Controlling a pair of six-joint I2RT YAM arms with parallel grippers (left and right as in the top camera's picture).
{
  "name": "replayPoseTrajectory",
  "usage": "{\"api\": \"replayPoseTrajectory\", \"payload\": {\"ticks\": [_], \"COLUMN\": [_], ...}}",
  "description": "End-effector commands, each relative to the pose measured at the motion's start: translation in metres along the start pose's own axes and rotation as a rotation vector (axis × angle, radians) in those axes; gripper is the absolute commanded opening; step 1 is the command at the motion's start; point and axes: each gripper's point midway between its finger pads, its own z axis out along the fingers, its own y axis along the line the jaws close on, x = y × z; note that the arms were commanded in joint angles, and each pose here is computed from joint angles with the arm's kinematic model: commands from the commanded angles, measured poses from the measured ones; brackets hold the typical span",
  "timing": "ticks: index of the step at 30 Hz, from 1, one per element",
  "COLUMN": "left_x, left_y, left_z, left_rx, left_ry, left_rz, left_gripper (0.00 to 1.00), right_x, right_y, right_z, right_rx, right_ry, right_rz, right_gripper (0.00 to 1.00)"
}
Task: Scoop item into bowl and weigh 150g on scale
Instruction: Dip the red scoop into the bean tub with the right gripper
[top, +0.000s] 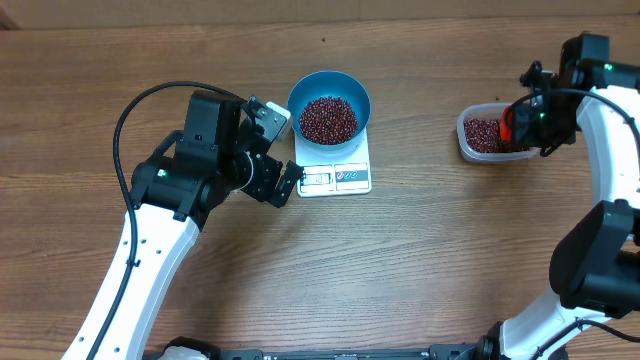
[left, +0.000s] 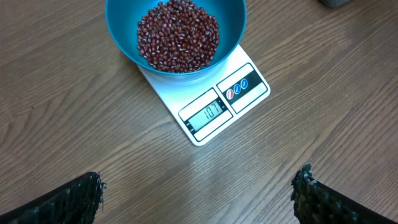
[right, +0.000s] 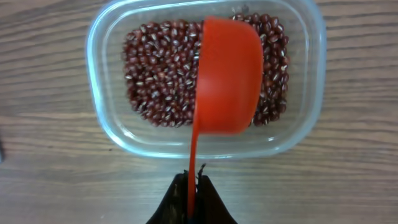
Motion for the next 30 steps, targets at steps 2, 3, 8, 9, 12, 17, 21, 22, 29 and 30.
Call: {"api": "replayPoseTrajectory", "payload": {"ticks": [2, 3, 8, 9, 12, 17, 21, 22, 29, 30], "left_x": [0.000, 0.000, 0.000, 0.000, 0.000, 0.000, 0.000, 0.000, 0.000, 0.000], "left_y": [0.001, 0.001, 0.001, 0.001, 0.001, 0.001, 0.001, 0.001, 0.001, 0.001], "left_z": [0.001, 0.001, 0.001, 0.001, 0.001, 0.001, 0.001, 0.001, 0.001, 0.001], "left_rx": [0.002, 0.002, 0.002, 0.002, 0.002, 0.002, 0.002, 0.002, 0.002, 0.002], "left_ry": [0.000, 0.000, 0.000, 0.000, 0.000, 0.000, 0.000, 0.000, 0.000, 0.000], "left_rz": [-0.014, -0.014, -0.014, -0.014, -0.014, -0.014, -0.014, -0.014, -0.014, -0.014], "left_gripper": [0.99, 1.00, 1.00, 1.00, 1.00, 1.00, 0.99, 0.99, 1.00, 1.00], "right_x": [0.002, 0.001, 0.005, 0.005, 0.003, 0.011, 0.015, 0.014, 0.014, 0.014], "right_y": [-0.014, -0.021, -0.039, -0.039, -0.036, -0.036, -0.027, -0.023, 0.017, 0.022], "right_z": [0.009, 0.010, 0.010, 0.010, 0.012, 0.033, 0.046, 0.048, 0.051, 0.050], "right_rx": [0.074, 0.112, 0.224, 0.229, 0.227, 0.213, 0.158, 0.143, -0.039, -0.060], "right_ry": [-0.007, -0.009, 0.000, 0.000, 0.001, 0.069, 0.101, 0.103, 0.104, 0.105], "right_rz": [0.011, 0.040, 0.108, 0.105, 0.097, 0.097, 0.089, 0.082, -0.001, -0.009], "right_gripper": [0.04, 0.04, 0.04, 0.04, 0.04, 0.04, 0.04, 0.04, 0.04, 0.04]}}
